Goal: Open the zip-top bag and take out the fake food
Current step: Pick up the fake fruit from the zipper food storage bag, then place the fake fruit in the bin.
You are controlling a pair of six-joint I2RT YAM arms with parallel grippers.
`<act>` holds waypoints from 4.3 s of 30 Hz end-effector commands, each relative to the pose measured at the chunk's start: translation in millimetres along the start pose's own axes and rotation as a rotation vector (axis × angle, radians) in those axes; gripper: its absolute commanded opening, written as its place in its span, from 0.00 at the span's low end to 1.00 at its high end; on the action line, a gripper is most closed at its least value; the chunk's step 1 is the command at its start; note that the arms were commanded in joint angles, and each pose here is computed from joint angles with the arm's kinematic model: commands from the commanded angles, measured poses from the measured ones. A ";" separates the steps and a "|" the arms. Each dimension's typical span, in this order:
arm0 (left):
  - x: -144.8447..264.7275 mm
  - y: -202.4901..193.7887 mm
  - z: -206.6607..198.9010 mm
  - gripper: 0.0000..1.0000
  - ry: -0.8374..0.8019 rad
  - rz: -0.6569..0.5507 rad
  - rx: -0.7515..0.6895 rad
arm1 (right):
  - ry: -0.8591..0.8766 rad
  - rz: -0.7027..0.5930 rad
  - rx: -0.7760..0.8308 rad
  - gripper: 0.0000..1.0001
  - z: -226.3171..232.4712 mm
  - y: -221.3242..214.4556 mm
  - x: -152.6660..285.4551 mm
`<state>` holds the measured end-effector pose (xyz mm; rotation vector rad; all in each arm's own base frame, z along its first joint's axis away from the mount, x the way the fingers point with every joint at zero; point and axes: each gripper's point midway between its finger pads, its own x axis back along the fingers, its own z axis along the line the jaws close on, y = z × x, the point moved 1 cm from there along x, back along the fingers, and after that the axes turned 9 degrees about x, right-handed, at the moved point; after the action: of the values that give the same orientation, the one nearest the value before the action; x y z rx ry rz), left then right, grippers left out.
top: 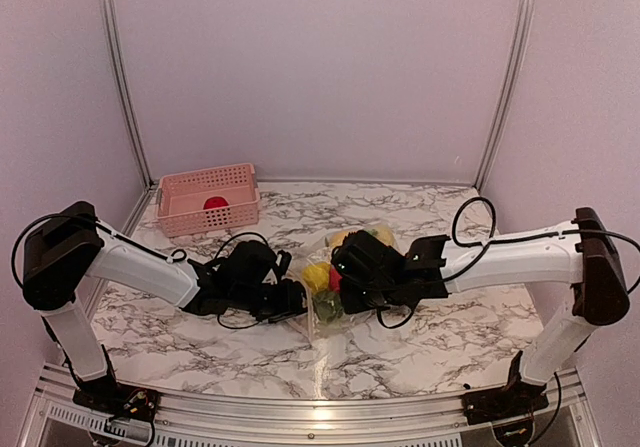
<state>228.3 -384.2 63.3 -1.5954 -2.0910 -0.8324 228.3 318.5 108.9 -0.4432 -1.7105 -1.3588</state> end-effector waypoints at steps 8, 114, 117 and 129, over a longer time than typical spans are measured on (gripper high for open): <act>-1.2 2.4 -6.8 0.52 -0.011 -0.011 -0.025 | 0.053 -0.029 -0.018 0.22 16.8 23.2 -15.9; 208.1 342.6 115.5 0.38 0.534 -0.773 0.164 | 0.152 -0.273 -0.076 0.99 -22.5 48.8 95.7; 207.9 347.6 131.6 0.40 0.564 -0.760 0.174 | 0.152 -0.269 -0.080 0.99 -23.8 46.2 95.3; 204.3 356.6 159.8 0.54 0.610 -0.712 0.182 | 0.153 -0.258 -0.085 0.99 -23.8 42.8 92.9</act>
<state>515.7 -66.7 148.5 -0.3568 -2.1721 -1.0991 221.6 293.2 209.9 -0.1475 -1.6251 -1.6104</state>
